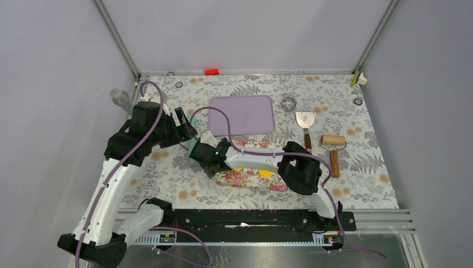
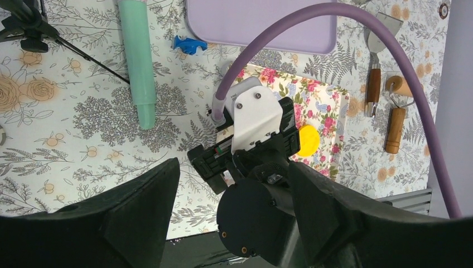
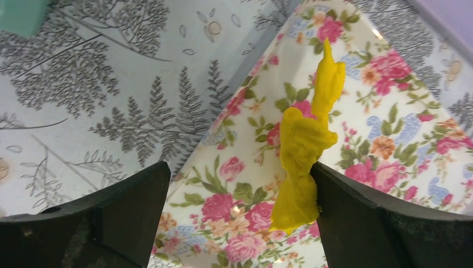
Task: Roll out the dumpling wrappers from the dough
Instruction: Remove the dumpling wrapper from the work surface.
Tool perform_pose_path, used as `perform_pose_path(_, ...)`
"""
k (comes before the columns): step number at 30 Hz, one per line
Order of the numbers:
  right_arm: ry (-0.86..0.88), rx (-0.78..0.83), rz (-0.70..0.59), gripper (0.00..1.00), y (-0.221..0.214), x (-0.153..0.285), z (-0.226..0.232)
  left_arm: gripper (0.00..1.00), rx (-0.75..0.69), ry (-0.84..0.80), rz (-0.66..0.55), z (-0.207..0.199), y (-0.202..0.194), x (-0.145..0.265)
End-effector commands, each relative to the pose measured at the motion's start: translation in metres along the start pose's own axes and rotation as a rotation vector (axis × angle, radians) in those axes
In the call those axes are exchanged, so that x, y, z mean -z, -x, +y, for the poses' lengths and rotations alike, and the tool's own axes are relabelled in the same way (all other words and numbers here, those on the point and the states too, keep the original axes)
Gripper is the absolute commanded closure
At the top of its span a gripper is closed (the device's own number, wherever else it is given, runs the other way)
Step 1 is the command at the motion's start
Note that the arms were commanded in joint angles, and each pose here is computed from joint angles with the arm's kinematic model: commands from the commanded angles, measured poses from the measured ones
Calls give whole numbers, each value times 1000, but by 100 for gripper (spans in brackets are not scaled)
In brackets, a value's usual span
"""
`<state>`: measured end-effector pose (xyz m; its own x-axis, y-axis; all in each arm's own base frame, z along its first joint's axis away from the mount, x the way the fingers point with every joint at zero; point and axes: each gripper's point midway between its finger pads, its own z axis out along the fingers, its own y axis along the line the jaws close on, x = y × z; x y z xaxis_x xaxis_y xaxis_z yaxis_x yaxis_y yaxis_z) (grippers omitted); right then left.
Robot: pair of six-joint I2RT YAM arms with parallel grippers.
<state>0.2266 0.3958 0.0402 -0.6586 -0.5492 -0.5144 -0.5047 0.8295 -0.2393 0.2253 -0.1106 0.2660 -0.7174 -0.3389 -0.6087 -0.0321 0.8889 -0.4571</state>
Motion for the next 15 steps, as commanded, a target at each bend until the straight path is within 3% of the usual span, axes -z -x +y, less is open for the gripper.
perform_pose_path(1,112,-76,-6,1,10,21,11,23,-9,-35,-37,-6,7,2)
perform_pose_path(7,115,-81,-42,1,15,35,1,23,-7,-36,-25,-5,5,0)
perform_pose_path(15,164,-54,-124,1,-3,21,-12,26,106,-52,182,-4,-30,-46)
